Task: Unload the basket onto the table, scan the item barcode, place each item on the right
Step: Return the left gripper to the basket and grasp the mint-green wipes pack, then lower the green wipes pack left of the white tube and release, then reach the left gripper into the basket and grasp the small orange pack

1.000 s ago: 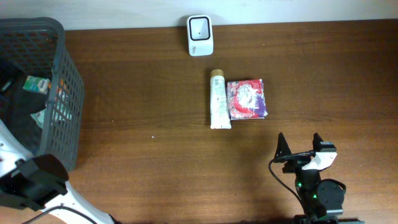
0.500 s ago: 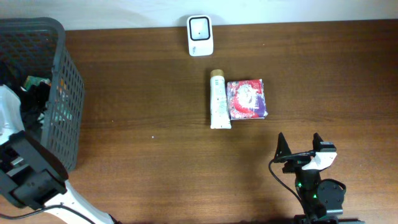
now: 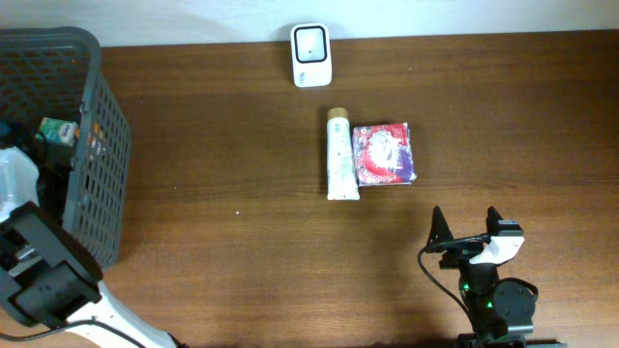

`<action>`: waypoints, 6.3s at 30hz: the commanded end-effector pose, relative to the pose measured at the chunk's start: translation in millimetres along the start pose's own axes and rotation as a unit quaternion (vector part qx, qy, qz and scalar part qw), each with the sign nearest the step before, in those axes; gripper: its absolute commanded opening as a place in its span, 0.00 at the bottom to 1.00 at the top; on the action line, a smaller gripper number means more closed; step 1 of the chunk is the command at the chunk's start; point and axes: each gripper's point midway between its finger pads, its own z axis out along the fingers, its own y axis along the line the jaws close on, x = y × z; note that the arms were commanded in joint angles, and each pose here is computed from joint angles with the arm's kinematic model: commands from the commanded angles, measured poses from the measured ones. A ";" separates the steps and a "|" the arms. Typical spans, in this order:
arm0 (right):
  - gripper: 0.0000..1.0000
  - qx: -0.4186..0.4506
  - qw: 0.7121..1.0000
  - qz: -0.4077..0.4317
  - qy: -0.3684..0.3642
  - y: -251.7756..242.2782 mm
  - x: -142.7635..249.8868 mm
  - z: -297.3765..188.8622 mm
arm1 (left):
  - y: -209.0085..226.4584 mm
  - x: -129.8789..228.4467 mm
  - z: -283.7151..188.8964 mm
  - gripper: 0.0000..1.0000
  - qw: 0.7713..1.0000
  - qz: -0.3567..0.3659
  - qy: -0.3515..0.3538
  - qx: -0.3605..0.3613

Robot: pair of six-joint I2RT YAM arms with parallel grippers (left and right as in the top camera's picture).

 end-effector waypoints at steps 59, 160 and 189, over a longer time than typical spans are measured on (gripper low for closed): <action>0.99 0.008 1.000 0.002 0.001 -3.6 2.2 0.1 | -259.6 375.6 -90.7 0.00 0.799 0.575 0.016 0.177; 0.99 0.008 1.000 0.002 0.001 -3.7 2.2 0.1 | -56.1 -64.0 -259.6 0.89 0.963 0.107 -0.204 0.138; 0.99 0.008 1.000 0.002 0.001 -3.7 2.2 0.1 | -111.1 -58.6 -24.5 0.75 0.964 0.208 -0.132 0.105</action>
